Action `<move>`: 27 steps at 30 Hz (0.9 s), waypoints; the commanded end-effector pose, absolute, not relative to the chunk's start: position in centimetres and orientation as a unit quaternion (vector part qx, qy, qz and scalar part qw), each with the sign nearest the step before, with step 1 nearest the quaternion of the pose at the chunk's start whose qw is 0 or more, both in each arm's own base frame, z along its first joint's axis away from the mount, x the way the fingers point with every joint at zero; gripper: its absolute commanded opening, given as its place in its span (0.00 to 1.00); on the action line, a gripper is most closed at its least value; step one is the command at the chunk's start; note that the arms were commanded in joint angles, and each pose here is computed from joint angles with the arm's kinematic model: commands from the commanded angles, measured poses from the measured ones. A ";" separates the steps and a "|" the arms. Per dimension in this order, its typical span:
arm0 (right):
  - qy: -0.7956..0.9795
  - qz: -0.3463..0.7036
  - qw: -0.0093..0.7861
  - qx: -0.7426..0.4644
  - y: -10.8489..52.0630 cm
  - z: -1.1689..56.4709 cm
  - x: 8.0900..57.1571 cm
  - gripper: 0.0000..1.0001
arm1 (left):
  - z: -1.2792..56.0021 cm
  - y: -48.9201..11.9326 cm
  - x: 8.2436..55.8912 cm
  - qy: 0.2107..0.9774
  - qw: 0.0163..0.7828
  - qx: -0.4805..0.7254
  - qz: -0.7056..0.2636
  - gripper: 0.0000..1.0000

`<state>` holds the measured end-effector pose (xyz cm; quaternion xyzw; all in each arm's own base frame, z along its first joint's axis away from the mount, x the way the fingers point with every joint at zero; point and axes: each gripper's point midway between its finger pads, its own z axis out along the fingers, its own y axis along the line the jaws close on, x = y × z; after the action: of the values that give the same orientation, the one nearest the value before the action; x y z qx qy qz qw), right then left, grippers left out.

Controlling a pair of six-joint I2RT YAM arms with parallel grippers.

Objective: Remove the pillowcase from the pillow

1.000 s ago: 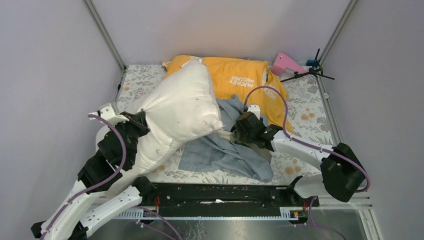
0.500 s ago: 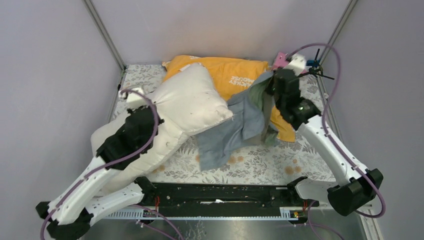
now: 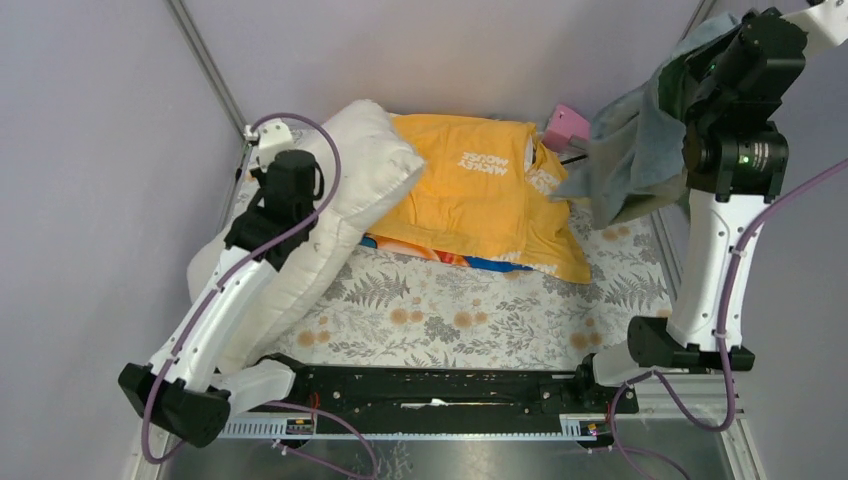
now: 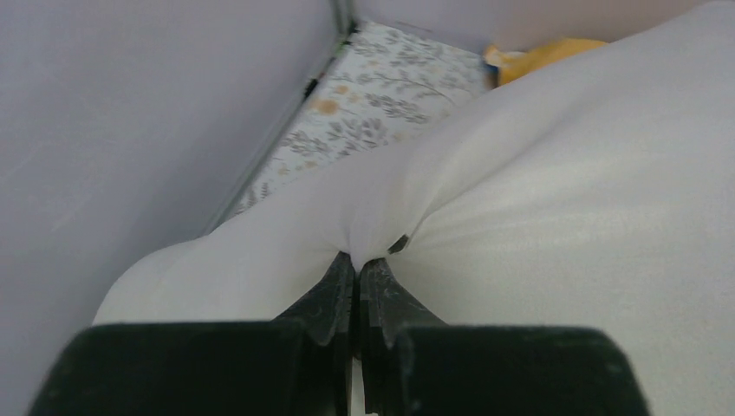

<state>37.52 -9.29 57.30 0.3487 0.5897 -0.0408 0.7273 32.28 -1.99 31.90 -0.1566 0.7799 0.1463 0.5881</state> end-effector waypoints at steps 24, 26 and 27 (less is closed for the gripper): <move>0.750 0.235 0.605 0.130 4.6 42.1 37.3 0.99 | 38.4 -8.1 40.4 0.761 0.626 -0.097 -0.141 0.46; 0.739 0.223 0.621 0.132 4.1 41.1 37.2 1.00 | 37.8 -8.3 40.4 0.765 0.619 -0.103 -0.148 0.91; 0.735 0.223 0.626 0.135 4.0 40.2 37.2 1.00 | 37.3 -8.1 40.3 0.767 0.615 -0.108 -0.144 0.98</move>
<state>37.54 3.58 40.77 0.1536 0.7583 0.2117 0.5971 39.68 -4.65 30.71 -0.1360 0.8235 -0.0317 0.5499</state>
